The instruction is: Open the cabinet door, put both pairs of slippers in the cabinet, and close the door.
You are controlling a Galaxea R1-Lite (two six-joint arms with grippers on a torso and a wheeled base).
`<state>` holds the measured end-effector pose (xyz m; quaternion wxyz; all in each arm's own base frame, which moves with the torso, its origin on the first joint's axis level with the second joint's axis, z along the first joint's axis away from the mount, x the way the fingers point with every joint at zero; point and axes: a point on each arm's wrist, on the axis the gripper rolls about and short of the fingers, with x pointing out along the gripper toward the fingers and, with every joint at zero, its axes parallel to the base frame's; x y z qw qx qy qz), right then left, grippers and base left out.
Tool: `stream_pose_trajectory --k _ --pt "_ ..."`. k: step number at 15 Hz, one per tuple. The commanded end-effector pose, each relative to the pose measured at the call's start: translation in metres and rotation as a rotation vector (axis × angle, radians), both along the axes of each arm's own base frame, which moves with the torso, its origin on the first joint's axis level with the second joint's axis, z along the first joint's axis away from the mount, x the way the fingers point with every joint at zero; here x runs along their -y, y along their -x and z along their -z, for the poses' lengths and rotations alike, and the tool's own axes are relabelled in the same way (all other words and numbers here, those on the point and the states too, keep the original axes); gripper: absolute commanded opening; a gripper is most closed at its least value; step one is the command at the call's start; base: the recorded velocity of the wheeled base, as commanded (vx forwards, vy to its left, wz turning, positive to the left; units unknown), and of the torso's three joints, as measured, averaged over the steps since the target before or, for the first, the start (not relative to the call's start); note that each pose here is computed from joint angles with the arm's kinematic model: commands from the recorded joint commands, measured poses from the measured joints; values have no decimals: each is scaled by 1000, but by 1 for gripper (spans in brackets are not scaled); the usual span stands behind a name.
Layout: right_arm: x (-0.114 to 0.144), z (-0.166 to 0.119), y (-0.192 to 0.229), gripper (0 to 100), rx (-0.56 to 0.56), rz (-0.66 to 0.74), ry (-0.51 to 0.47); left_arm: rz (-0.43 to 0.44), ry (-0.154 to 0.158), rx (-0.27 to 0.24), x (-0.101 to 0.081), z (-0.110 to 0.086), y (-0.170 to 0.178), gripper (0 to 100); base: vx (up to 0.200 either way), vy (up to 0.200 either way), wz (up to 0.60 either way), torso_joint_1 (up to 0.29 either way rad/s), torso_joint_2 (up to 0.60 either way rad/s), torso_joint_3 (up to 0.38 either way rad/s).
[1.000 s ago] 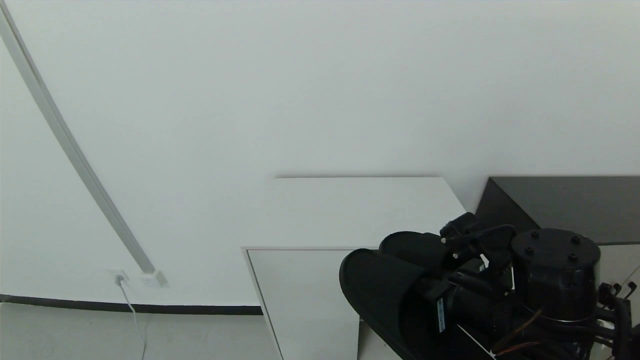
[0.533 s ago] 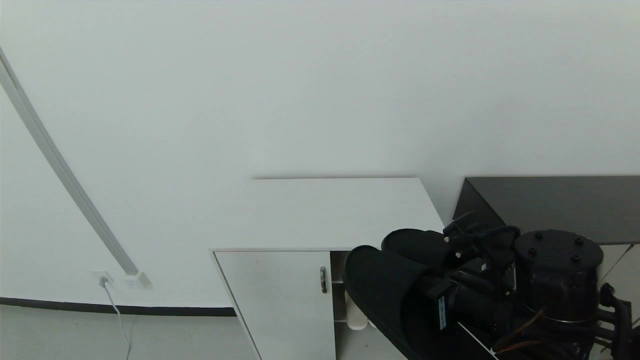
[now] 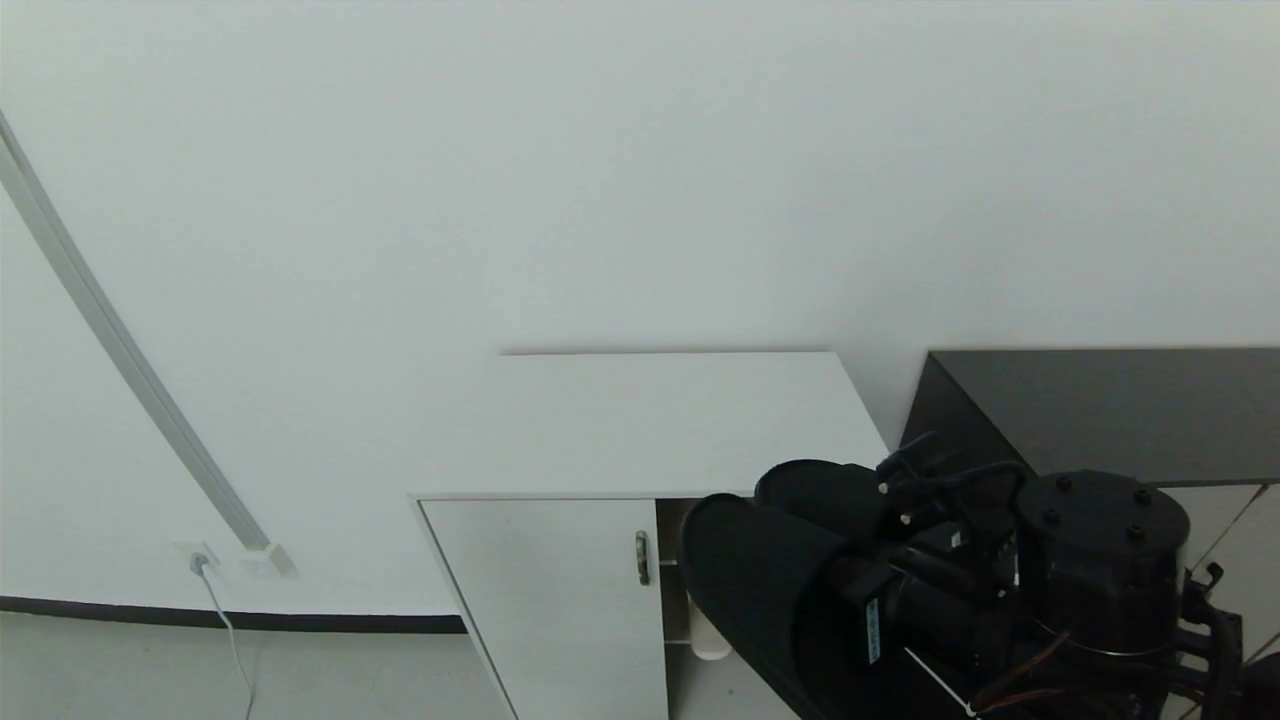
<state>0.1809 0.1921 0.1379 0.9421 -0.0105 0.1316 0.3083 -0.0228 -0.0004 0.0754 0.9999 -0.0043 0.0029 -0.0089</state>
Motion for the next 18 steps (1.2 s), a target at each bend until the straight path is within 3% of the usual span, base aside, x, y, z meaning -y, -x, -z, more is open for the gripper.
stream_pose_trajectory --k 1,18 --pt "-1 5 -1 0 -11 1 13 1 -1 0 0 0 0 0 0 0 0 -149 354 173" --pt "-2 18 -1 0 -12 -2 45 -3 -1 0 0 0 0 0 0 0 0 -181 416 234"
